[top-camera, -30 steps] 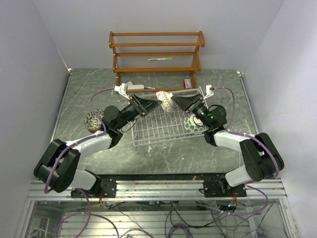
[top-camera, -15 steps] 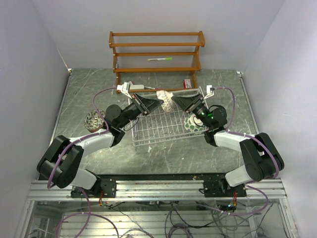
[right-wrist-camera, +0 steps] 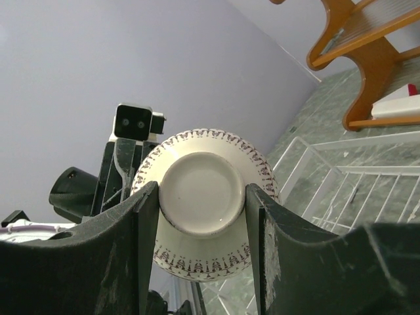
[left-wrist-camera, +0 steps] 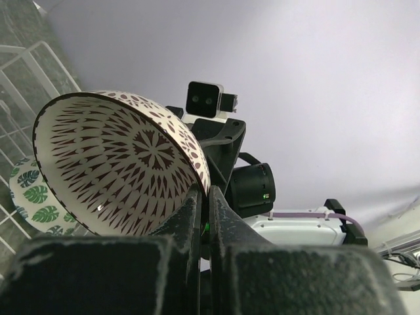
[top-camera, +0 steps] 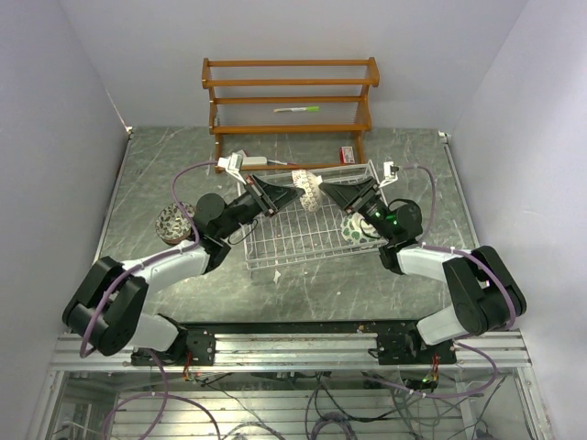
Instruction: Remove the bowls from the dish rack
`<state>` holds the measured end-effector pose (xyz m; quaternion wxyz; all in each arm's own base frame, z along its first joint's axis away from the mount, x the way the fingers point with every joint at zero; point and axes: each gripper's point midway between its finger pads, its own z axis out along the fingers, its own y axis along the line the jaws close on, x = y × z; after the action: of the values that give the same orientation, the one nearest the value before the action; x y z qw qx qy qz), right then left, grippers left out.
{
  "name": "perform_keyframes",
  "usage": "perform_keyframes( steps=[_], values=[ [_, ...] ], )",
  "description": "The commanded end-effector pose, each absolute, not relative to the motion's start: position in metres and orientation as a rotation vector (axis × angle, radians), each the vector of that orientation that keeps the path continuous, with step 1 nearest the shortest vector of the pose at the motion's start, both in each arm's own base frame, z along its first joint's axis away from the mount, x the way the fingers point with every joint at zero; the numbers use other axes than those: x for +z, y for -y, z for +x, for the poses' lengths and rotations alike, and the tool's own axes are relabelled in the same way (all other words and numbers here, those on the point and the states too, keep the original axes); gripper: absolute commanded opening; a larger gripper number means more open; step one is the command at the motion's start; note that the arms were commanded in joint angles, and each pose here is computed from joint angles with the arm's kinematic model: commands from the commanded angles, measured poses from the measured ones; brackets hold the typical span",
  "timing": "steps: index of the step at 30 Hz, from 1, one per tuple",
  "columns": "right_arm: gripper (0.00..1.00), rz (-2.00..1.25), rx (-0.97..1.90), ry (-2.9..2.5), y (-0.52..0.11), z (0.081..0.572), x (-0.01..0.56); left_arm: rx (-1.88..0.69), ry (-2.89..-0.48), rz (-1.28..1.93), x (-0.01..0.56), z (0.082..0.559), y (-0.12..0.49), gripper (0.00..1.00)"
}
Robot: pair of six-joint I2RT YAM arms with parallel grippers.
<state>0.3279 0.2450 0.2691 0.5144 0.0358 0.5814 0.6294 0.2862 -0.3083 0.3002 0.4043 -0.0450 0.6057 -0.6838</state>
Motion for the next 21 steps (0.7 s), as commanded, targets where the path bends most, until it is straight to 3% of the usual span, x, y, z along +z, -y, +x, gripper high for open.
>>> perform_keyframes(
  steps=[1,14,21],
  values=[
    [0.46,0.110,1.496,-1.292,-0.225,0.329,0.288,-1.670,-1.424,-0.005,0.337,0.277,0.302,0.07],
    [0.67,0.156,1.477,-1.301,-0.206,0.330,0.270,-1.459,-1.544,0.038,0.335,0.274,0.287,0.07],
    [0.67,0.170,1.432,-1.339,-0.198,0.328,0.254,-0.984,-1.847,-0.032,0.302,0.294,0.244,0.07]
  ],
)
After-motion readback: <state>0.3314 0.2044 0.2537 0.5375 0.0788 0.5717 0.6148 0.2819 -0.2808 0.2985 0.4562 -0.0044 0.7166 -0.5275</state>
